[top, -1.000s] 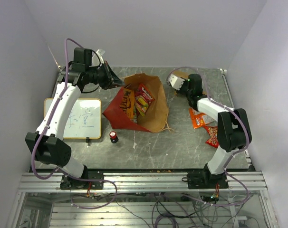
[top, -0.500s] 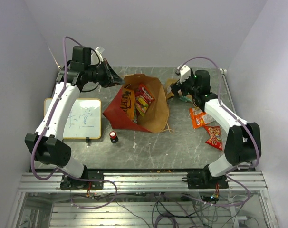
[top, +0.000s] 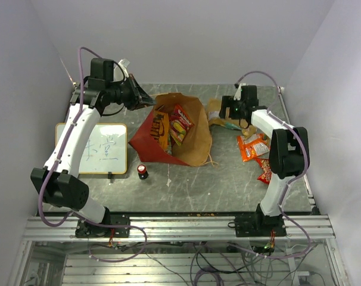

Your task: Take the snacks out of the paper bag

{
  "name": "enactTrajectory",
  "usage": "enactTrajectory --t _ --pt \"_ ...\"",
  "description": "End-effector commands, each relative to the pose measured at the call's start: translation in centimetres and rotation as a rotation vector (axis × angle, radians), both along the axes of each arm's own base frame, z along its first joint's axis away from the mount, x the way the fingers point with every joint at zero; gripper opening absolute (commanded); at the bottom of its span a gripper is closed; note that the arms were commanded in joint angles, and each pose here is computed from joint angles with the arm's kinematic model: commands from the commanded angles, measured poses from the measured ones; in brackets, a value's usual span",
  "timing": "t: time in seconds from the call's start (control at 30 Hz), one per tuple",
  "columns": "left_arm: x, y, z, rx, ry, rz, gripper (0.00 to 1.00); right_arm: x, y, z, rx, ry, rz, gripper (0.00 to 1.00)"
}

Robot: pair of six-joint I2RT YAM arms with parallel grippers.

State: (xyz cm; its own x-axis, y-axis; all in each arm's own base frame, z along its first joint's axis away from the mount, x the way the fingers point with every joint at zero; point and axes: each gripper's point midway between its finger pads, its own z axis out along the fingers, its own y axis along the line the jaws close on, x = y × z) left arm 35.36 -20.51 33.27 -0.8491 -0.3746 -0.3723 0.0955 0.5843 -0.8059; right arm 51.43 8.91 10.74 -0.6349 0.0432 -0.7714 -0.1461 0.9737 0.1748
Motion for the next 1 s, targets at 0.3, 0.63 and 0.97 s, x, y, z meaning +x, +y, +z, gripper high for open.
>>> enactTrajectory --t 0.3,0.63,0.97 --pt "-0.8 1.0 0.5 0.021 -0.028 0.033 0.07 -1.4 -4.1 -6.6 -0.483 0.017 0.184 0.89" --pt "-0.4 0.7 0.7 0.003 -0.011 0.033 0.07 0.4 -1.8 -6.2 -0.4 -0.018 0.215 0.9" --pt "-0.7 -0.2 2.0 -0.058 -0.088 -0.022 0.07 -3.9 2.6 6.9 0.113 -0.04 -0.015 0.89"
